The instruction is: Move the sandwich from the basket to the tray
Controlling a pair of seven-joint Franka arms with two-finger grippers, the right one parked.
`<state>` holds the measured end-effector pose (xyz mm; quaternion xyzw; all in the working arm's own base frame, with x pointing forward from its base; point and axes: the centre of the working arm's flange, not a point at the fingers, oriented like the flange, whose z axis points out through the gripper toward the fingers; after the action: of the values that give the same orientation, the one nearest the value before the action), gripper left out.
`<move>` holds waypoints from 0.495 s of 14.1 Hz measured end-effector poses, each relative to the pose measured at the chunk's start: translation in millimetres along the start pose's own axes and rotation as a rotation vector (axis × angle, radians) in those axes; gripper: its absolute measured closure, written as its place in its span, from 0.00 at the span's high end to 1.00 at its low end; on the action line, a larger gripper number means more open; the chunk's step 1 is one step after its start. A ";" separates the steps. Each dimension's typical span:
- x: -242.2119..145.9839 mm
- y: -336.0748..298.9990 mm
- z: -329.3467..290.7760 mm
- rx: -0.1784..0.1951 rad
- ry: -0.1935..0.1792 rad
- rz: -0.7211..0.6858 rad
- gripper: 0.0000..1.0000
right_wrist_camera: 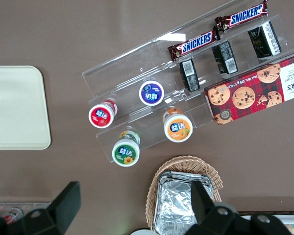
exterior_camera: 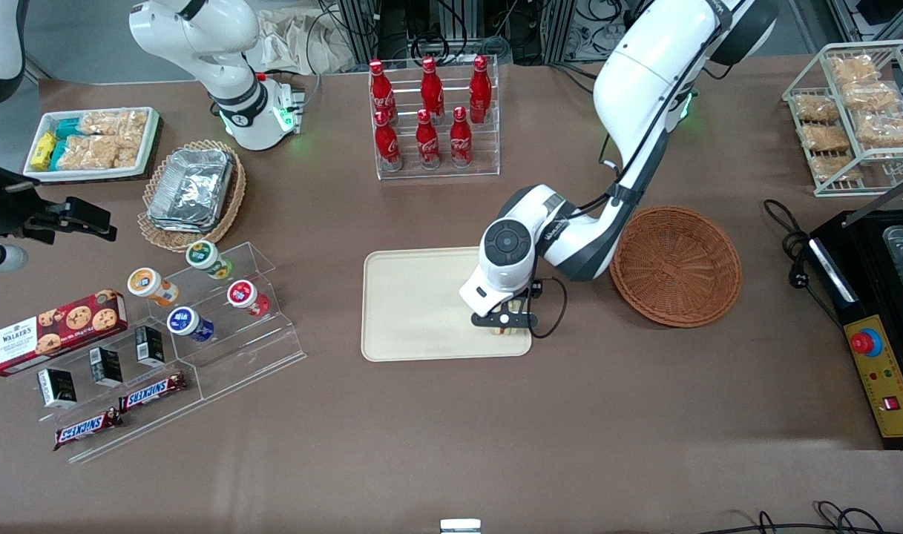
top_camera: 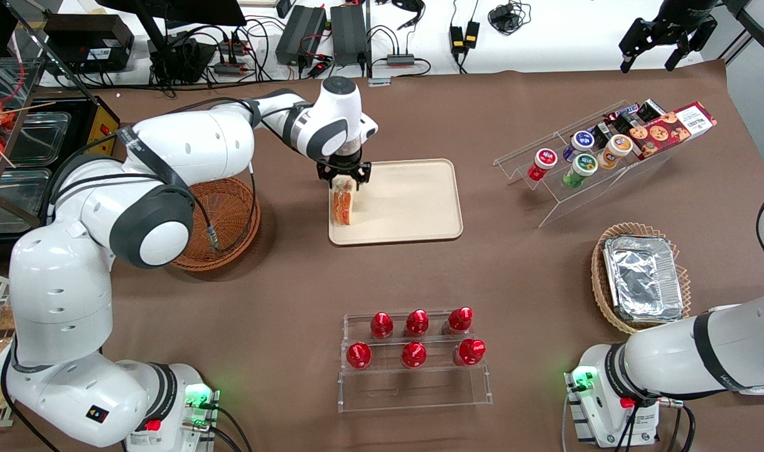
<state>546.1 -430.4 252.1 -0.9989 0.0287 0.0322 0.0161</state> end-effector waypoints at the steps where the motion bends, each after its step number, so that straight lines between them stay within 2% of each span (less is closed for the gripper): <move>1: 3.0 -2.8 -14.7 0.001 0.007 -0.006 0.93; 2: 5.3 -8.2 -32.9 0.010 0.006 -0.015 1.00; 5: 13.7 -35.7 -105.5 0.037 0.003 -0.061 1.00; 7: 22.3 -72.7 -163.0 0.021 0.010 -0.127 1.00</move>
<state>582.9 -364.7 415.4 -0.9987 -0.0342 0.0259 0.0286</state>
